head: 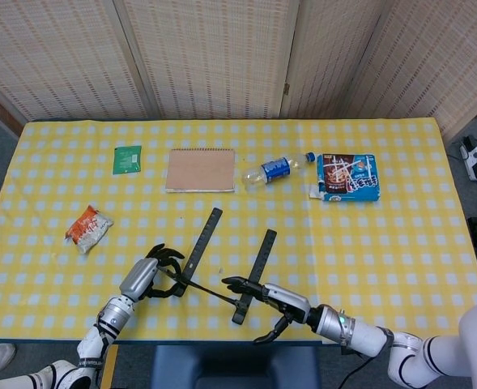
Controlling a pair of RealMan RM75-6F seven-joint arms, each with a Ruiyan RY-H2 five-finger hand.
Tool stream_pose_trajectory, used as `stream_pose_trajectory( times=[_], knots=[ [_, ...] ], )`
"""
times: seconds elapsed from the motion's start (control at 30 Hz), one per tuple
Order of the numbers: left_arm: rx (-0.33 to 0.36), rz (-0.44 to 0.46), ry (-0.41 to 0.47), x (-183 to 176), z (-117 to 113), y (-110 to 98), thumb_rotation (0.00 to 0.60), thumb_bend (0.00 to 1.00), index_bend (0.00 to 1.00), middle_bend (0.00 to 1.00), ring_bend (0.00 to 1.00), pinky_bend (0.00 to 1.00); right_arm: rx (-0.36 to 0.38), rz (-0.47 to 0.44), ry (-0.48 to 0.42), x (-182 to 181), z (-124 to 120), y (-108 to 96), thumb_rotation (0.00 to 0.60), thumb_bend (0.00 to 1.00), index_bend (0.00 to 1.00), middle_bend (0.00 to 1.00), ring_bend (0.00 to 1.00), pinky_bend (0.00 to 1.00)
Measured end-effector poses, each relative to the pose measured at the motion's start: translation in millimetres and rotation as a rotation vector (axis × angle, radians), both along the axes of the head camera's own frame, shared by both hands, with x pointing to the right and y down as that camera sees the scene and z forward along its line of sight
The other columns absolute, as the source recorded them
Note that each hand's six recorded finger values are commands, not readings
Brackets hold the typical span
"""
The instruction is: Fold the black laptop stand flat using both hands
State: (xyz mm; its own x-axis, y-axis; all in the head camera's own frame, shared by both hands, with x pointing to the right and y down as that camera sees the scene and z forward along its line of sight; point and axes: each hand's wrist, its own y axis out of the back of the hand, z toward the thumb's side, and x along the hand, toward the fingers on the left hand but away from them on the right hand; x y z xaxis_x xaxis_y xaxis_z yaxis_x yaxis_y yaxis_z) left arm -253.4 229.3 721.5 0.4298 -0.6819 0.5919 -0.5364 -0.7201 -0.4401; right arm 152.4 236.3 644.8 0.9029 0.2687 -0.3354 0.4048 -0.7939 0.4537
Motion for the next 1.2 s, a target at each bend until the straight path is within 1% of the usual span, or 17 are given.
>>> stream_pose_trajectory(
  times=[0.1, 0.37, 0.47, 0.53, 0.6, 0.67, 0.73, 0.83, 1.0, 1.07, 1.2],
  knots=[
    [-0.002, -0.003, -0.002, -1, 1, 1, 0.6, 0.41, 0.57, 0.31, 0.19, 0.0, -0.002, -0.002, 0.0, 0, 1, 0, 0.578, 0.15, 0.0, 0.0, 0.0, 0.0],
    [0.016, -0.019, -0.005, -1, 1, -1, 0.6, 0.42, 0.64, 0.34, 0.21, 0.01, -0.009, -0.006, -0.001, -1, 0, 1, 0.58, 0.15, 0.0, 0.0, 0.0, 0.0],
    [0.011, -0.019, -0.004, -1, 1, 0, 0.6, 0.42, 0.63, 0.34, 0.21, 0.01, -0.01, -0.007, 0.0, 0, 0, 1, 0.58, 0.15, 0.0, 0.0, 0.0, 0.0],
    [0.004, -0.014, -0.006, -1, 1, 1, 0.6, 0.42, 0.57, 0.34, 0.19, 0.0, -0.011, -0.008, 0.0, 0, 0, 1, 0.58, 0.15, 0.0, 0.0, 0.0, 0.0],
    [-0.01, -0.003, -0.009, -1, 1, 3, 0.6, 0.41, 0.47, 0.33, 0.16, 0.0, -0.01, -0.01, 0.001, 0, 0, 1, 0.58, 0.15, 0.0, 0.0, 0.0, 0.0],
    [-0.024, 0.006, -0.008, -1, -1, 5, 0.6, 0.41, 0.37, 0.3, 0.13, 0.0, -0.008, -0.012, 0.002, 1, 0, 2, 0.581, 0.15, 0.0, 0.0, 0.0, 0.0],
    [-0.031, 0.008, -0.003, 1, -3, 5, 0.6, 0.41, 0.31, 0.28, 0.11, 0.0, -0.003, -0.014, 0.005, 2, 0, 2, 0.58, 0.15, 0.0, 0.0, 0.0, 0.0],
    [-0.036, 0.013, -0.001, 1, -7, 6, 0.6, 0.41, 0.24, 0.24, 0.07, 0.0, 0.012, -0.018, 0.013, 3, 0, 2, 0.579, 0.15, 0.0, 0.0, 0.0, 0.0],
    [-0.041, 0.028, -0.002, 2, -14, 6, 0.6, 0.41, 0.13, 0.17, 0.01, 0.0, 0.06, -0.024, 0.034, 5, 1, 2, 0.582, 0.15, 0.0, 0.0, 0.0, 0.0],
    [-0.041, 0.034, -0.003, 1, -18, 7, 0.6, 0.41, 0.08, 0.14, 0.0, 0.0, 0.083, -0.024, 0.046, 5, 2, 2, 0.584, 0.15, 0.0, 0.0, 0.0, 0.0],
    [-0.023, 0.04, -0.015, -3, -25, 4, 0.6, 0.41, 0.03, 0.1, 0.0, 0.0, 0.137, -0.018, 0.068, 1, 3, 0, 0.596, 0.16, 0.0, 0.0, 0.0, 0.0]
  ],
)
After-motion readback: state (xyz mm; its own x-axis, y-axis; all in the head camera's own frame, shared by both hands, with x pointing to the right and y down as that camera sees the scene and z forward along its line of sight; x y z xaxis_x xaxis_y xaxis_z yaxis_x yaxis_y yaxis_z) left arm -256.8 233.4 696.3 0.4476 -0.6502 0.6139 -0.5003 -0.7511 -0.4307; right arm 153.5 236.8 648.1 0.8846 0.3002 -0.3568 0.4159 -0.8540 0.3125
